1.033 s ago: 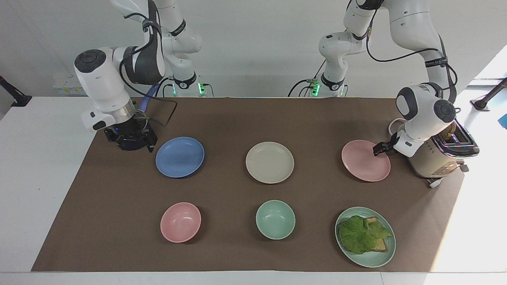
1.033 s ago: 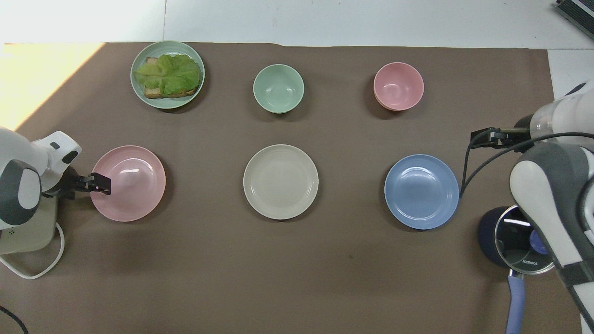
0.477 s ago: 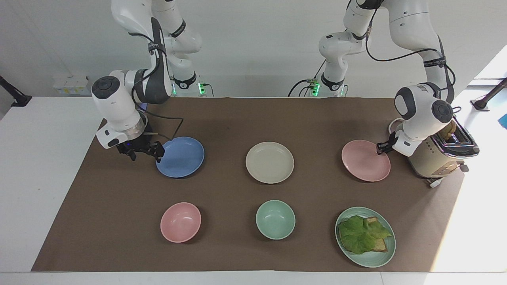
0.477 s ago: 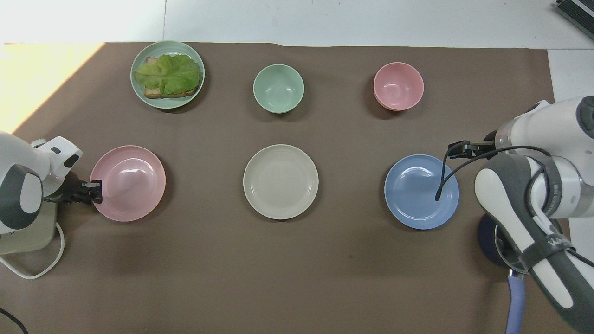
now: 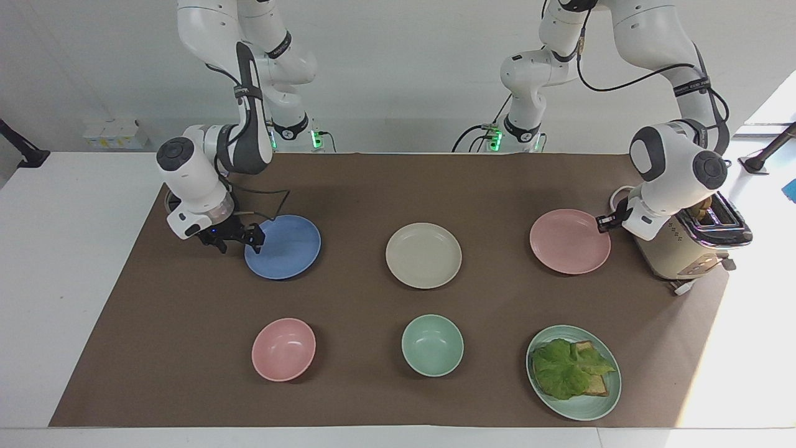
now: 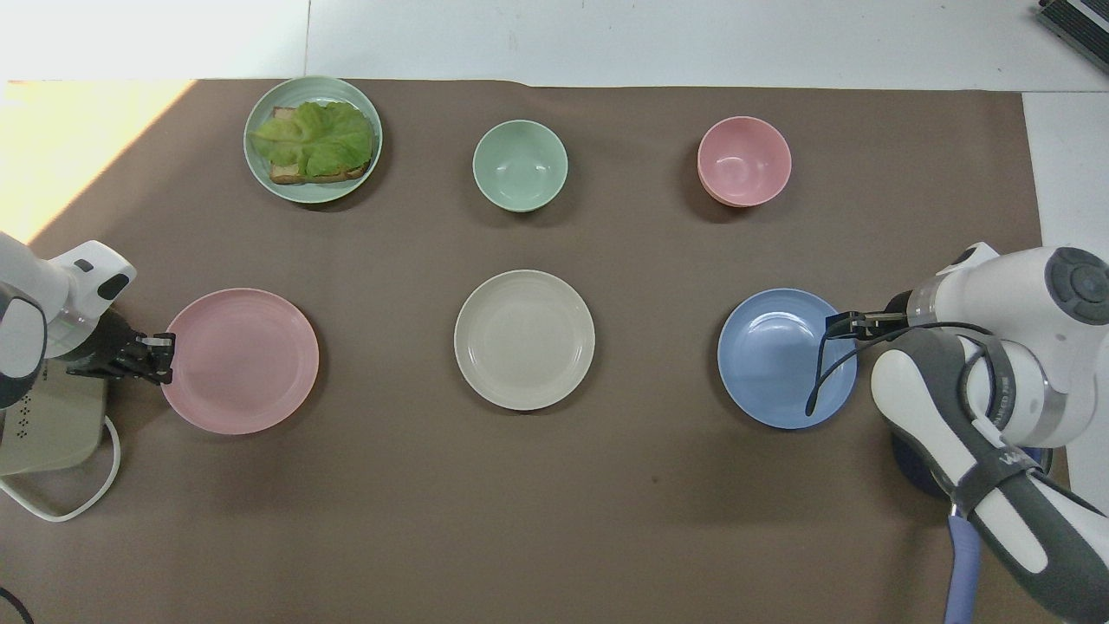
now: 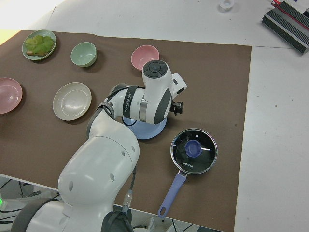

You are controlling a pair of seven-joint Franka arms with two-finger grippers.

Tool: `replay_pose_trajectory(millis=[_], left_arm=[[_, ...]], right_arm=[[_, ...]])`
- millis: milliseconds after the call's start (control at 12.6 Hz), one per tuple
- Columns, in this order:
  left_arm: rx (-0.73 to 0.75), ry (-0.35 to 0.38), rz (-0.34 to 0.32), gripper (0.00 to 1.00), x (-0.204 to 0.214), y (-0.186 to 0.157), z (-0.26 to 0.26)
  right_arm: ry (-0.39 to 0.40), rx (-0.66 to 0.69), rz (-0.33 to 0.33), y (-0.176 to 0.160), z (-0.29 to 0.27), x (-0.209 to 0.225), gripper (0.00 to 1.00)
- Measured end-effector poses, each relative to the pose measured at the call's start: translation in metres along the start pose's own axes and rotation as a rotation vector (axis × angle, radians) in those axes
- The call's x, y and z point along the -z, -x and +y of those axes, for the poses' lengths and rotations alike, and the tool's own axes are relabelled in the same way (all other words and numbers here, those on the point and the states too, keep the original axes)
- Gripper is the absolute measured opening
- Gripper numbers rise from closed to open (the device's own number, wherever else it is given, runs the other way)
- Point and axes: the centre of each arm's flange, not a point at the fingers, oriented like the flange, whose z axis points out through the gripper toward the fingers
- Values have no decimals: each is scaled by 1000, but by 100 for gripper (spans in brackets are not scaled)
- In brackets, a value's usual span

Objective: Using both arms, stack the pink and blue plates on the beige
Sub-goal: 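Carry the pink plate onto the beige plate while the right gripper grasps the blue plate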

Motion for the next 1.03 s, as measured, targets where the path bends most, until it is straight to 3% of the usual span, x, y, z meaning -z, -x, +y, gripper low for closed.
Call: replay_pose_trajectory(millis=[79,159,318,556,715,954,1033], left_arm=[[1,30,-16,5,17,2,7],[2,58,-27,5,34,5,18],[34,71,-33,5,56,13,60],[90,57,-37,5,53,37,175],[86,63,-3,5,46,57,242],[51,81,36,5,17,75,296],[43,90,48,5,6,77,304]], right_arm=[[-9,-3,-5,4,1,-4,75],[-22,-6,-6,7,3,-5,75],[-54,-9,0,10,8,-4,59],[-72,-18,-6,14,10,-7,54],[-104,-31,-8,16,11,-10,49],[-135,-42,6,15,12,-9,11],[-137,-44,18,13,12,-5,3]])
